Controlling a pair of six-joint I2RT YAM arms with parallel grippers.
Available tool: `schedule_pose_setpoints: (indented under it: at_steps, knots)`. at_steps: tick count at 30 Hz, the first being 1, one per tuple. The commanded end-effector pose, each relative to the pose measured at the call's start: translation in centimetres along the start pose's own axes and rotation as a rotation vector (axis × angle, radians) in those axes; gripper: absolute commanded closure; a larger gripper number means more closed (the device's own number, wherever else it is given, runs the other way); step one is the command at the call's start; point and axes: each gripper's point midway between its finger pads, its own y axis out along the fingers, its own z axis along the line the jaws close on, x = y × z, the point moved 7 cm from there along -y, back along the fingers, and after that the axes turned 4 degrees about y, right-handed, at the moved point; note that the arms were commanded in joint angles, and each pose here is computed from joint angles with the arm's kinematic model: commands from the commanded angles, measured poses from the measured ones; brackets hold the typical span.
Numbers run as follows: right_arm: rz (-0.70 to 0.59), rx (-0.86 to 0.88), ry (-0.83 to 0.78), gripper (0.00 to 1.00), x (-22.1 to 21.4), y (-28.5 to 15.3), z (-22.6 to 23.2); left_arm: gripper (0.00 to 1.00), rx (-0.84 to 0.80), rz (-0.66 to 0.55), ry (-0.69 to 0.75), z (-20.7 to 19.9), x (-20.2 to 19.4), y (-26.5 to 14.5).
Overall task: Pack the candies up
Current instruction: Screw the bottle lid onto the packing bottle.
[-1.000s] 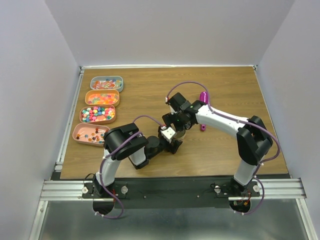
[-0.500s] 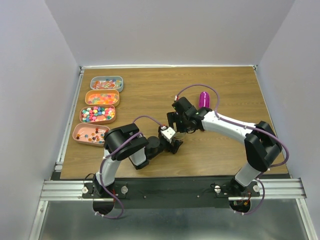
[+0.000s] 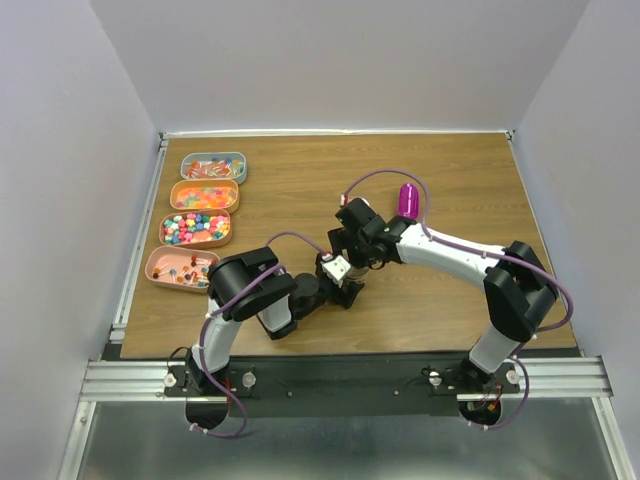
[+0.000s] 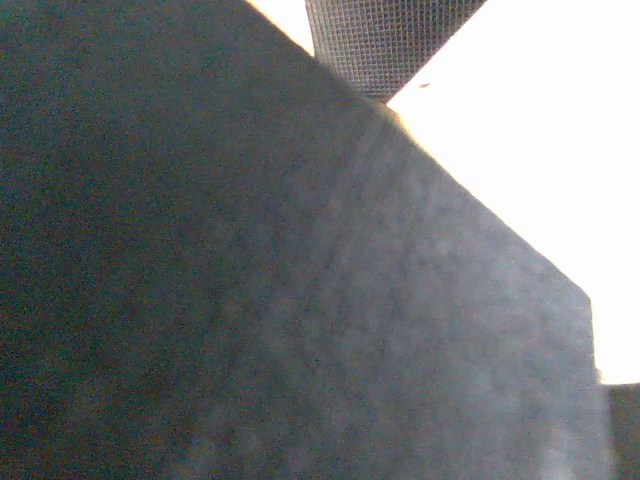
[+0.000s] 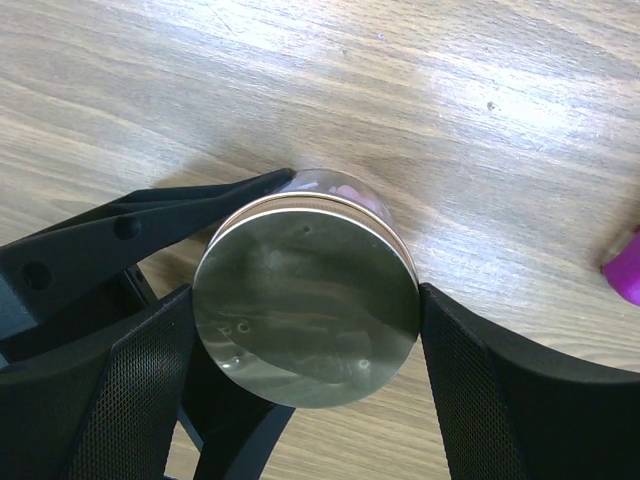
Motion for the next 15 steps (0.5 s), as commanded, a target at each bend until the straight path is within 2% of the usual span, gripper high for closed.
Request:
schedule_pose_setpoints:
  at_steps: [1, 9, 15]
  knots:
    - [0.061, -0.074, -0.059, 0.22, -1.2, 0.1, -0.6, 0.37, 0.092, -0.556, -0.073, 1.6, 9.5, -1.3]
    - [0.014, -0.074, -0.050, 0.02, -0.2, -1.1, -0.6, 0.37, 0.080, -0.552, -0.072, 1.5, 9.4, -1.4]
    - [0.003, -0.064, -0.051, 0.00, 0.2, -1.5, -0.5, 0.37, 0.072, -0.548, -0.068, 1.4, 9.3, -1.3]
